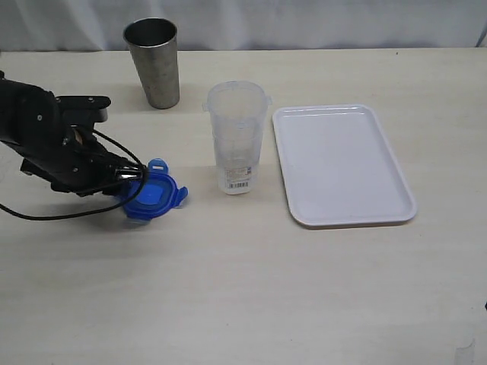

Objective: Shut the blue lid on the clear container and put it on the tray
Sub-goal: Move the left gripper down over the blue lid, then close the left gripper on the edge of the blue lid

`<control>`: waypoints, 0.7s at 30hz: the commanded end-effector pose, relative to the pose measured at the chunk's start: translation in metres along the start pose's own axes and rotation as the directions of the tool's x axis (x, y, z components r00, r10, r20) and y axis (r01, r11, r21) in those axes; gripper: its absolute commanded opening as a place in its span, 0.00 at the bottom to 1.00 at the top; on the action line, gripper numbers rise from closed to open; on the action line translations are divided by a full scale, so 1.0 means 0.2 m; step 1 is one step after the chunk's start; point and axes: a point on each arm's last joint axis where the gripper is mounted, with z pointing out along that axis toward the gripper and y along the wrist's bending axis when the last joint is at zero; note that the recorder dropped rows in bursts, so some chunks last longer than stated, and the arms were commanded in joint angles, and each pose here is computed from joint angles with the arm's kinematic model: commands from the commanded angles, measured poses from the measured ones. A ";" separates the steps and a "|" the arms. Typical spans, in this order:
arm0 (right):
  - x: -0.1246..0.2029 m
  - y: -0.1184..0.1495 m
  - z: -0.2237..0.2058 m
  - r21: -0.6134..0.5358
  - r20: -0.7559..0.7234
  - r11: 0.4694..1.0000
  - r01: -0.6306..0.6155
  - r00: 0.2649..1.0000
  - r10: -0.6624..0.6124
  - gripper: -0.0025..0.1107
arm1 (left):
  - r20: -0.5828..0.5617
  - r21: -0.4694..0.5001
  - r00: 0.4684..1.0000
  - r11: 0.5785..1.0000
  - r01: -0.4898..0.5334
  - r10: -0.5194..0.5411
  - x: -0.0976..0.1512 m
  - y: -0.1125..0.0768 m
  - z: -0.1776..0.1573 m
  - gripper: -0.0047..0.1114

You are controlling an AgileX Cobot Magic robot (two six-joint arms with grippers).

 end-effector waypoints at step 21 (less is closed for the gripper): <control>0.00 0.00 0.00 0.002 0.006 1.000 -0.006 1.000 0.006 0.06 | 0.014 0.017 1.000 1.000 -0.011 0.011 0.00 -0.01 0.07 0.12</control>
